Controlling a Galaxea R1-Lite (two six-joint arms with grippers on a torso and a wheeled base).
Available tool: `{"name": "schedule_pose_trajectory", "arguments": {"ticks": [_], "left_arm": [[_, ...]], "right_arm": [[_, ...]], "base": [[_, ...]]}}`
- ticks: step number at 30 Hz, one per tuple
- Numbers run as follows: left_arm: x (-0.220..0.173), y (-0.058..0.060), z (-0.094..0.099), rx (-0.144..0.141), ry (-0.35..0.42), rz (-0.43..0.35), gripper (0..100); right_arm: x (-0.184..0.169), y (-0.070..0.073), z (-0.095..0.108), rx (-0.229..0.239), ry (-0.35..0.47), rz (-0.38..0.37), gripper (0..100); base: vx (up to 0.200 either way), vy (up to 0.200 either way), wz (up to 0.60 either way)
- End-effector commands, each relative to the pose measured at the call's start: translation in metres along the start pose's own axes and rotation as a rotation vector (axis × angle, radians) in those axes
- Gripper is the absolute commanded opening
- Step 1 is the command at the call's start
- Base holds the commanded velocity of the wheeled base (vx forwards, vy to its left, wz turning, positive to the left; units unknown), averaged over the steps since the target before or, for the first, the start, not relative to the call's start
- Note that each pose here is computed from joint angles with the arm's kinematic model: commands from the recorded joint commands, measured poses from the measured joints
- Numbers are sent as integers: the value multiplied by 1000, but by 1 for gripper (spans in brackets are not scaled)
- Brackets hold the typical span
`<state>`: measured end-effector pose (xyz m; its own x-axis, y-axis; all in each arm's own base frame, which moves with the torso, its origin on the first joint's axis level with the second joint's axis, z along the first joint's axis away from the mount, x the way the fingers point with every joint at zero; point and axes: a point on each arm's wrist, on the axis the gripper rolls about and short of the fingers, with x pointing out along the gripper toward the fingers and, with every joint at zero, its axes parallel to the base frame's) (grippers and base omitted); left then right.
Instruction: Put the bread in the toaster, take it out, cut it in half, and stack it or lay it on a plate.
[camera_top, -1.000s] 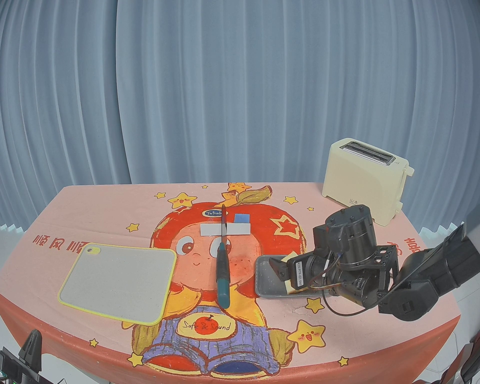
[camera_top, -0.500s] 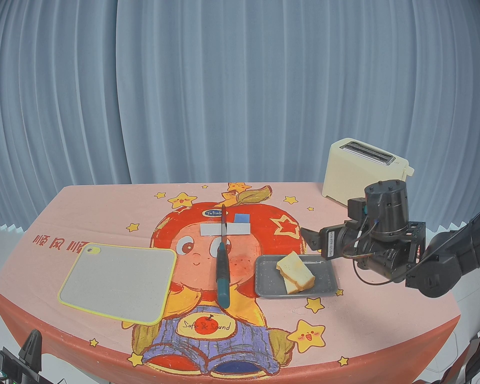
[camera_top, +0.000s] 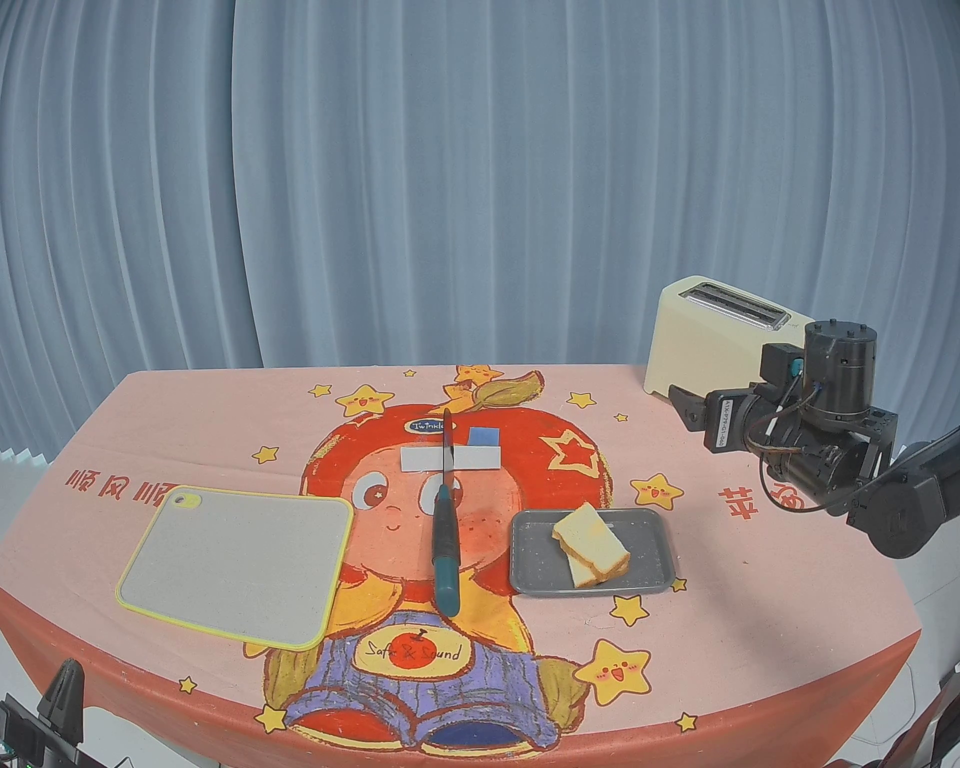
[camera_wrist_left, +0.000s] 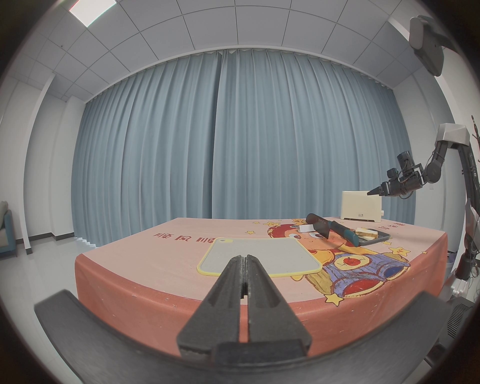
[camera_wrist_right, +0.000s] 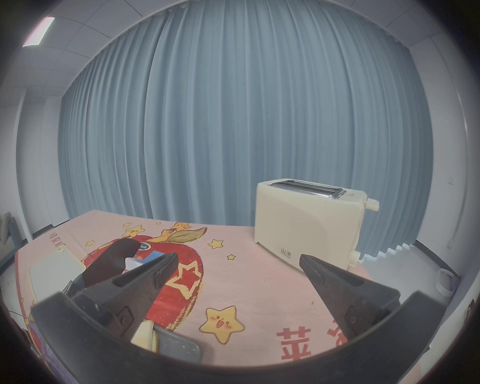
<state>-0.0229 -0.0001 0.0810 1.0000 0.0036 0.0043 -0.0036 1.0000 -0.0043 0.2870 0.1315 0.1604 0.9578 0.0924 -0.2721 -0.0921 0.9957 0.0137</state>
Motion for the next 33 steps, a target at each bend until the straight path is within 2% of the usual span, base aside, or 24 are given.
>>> {"name": "schedule_pose_trajectory", "arguments": {"ticks": [1,10,14,20,24,33], "left_arm": [[1,0,-5,0,7,1,0],[1,0,-5,0,7,1,0],[1,0,-5,0,7,1,0],[1,0,-5,0,7,1,0],[1,0,-5,0,7,1,0],[1,0,-5,0,7,1,0]], "right_arm": [[1,-10,4,14,-22,-27,100],[10,-30,9,10,-65,-89,100],[9,-31,12,12,-74,-89,100],[11,-40,13,19,-73,-64,100],[10,-46,13,25,-73,-77,100],[4,-59,14,45,-147,-110,100]], "base": [[0,0,0],[0,0,0],[0,0,0],[0,0,0],[0,0,0],[0,0,0]]}}
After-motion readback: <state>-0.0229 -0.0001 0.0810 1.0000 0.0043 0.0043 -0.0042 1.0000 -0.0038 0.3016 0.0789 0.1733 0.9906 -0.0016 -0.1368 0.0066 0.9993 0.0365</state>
